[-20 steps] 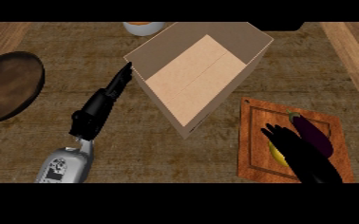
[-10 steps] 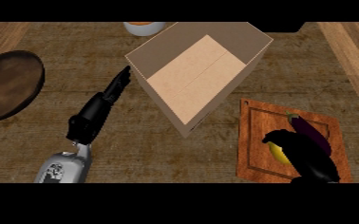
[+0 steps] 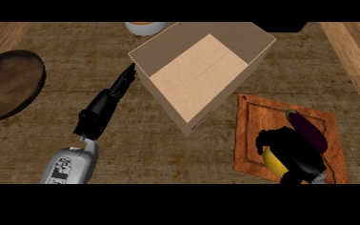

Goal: Pick the lemon from the cutting board and place it in the cardboard box

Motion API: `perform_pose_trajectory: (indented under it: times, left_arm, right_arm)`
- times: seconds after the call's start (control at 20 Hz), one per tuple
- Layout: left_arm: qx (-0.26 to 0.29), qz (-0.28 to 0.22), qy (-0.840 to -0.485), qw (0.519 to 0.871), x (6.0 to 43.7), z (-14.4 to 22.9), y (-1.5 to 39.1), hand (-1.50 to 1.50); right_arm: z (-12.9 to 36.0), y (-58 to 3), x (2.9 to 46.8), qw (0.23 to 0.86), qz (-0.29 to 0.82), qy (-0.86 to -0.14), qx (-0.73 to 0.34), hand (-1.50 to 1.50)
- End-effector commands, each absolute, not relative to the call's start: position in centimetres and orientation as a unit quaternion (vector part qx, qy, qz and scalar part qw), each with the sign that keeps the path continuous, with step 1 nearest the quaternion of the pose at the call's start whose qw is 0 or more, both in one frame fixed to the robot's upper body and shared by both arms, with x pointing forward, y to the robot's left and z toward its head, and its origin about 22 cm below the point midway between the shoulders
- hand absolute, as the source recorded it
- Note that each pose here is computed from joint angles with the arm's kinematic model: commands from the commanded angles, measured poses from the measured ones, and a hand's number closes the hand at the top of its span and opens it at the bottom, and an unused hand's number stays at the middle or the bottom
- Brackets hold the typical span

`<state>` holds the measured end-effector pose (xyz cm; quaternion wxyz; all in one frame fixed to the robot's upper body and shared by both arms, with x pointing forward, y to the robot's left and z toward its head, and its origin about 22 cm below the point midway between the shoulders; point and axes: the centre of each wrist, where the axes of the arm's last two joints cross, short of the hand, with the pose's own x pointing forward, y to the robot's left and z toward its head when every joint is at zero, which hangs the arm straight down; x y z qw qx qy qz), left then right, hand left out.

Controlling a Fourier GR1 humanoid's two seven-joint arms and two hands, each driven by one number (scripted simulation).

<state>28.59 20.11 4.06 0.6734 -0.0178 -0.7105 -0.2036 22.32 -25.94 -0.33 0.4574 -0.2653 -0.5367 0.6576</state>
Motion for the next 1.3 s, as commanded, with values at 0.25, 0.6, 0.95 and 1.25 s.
perform_pose_trajectory:
  times: [0.25,0.6,0.95,1.25]
  left_arm:
    - [-0.016,-0.202,-0.716,0.668,27.9,4.4,20.4,0.00]
    - [-0.010,-0.198,-0.710,0.675,28.1,2.8,20.9,0.00]
    - [-0.017,-0.194,-0.711,0.675,28.5,3.5,21.3,0.00]
    - [-0.017,-0.201,-0.714,0.671,28.5,4.8,21.4,0.00]
  right_arm:
    - [1.4,-17.8,24.7,0.246,0.690,-0.663,-0.152,1.50]
    - [9.0,-20.7,22.9,0.211,0.635,-0.728,-0.148,1.50]
    - [15.3,-23.6,20.7,0.213,0.586,-0.777,-0.087,1.50]
    - [20.4,-26.2,20.2,0.264,0.526,-0.803,-0.094,1.50]
